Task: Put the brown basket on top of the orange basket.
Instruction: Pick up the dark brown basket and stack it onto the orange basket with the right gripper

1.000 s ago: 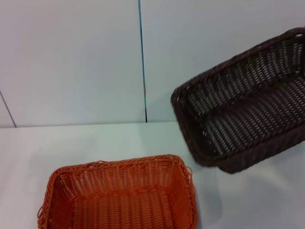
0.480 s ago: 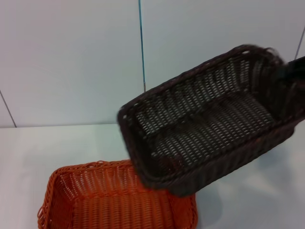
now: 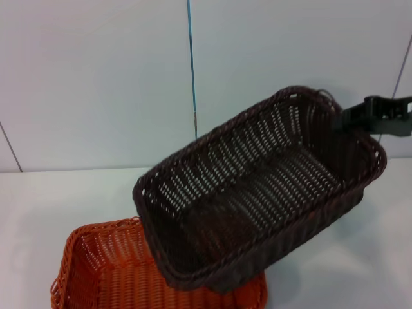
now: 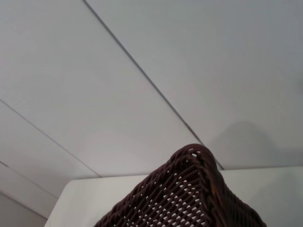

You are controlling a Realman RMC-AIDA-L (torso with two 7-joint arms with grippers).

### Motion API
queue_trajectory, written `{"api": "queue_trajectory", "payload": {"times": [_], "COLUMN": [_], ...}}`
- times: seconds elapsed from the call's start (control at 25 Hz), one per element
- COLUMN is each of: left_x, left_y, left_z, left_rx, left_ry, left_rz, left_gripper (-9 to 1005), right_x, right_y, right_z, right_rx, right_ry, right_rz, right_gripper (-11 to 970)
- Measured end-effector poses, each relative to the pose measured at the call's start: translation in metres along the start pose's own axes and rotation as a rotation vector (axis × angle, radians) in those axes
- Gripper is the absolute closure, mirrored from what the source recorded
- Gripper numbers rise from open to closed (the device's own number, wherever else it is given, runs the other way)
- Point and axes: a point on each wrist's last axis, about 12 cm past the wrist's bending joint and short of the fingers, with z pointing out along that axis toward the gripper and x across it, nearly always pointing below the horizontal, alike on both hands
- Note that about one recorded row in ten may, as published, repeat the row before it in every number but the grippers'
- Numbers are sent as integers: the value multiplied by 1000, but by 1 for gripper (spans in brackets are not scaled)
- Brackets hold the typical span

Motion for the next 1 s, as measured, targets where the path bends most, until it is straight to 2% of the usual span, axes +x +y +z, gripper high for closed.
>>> {"api": "queue_trajectory", "payload": {"times": [0.32, 0.76, 1.0], "left_x": [-1, -2, -2], "left_y": [0, -1, -1], "left_z": [-1, 1, 1], "left_rx": [-1, 7, 4], "left_ry": [0, -2, -3], "left_rz": [6, 6, 4], "left_gripper": [336, 334, 336], "right_x": [-25, -47, -59], "right_y": [6, 19, 20], "right_z": [10, 14, 22], "right_rx": [41, 102, 144], "right_ry": [-9, 104, 100], "right_rz": [64, 151, 198], "right_gripper": [771, 771, 771]}}
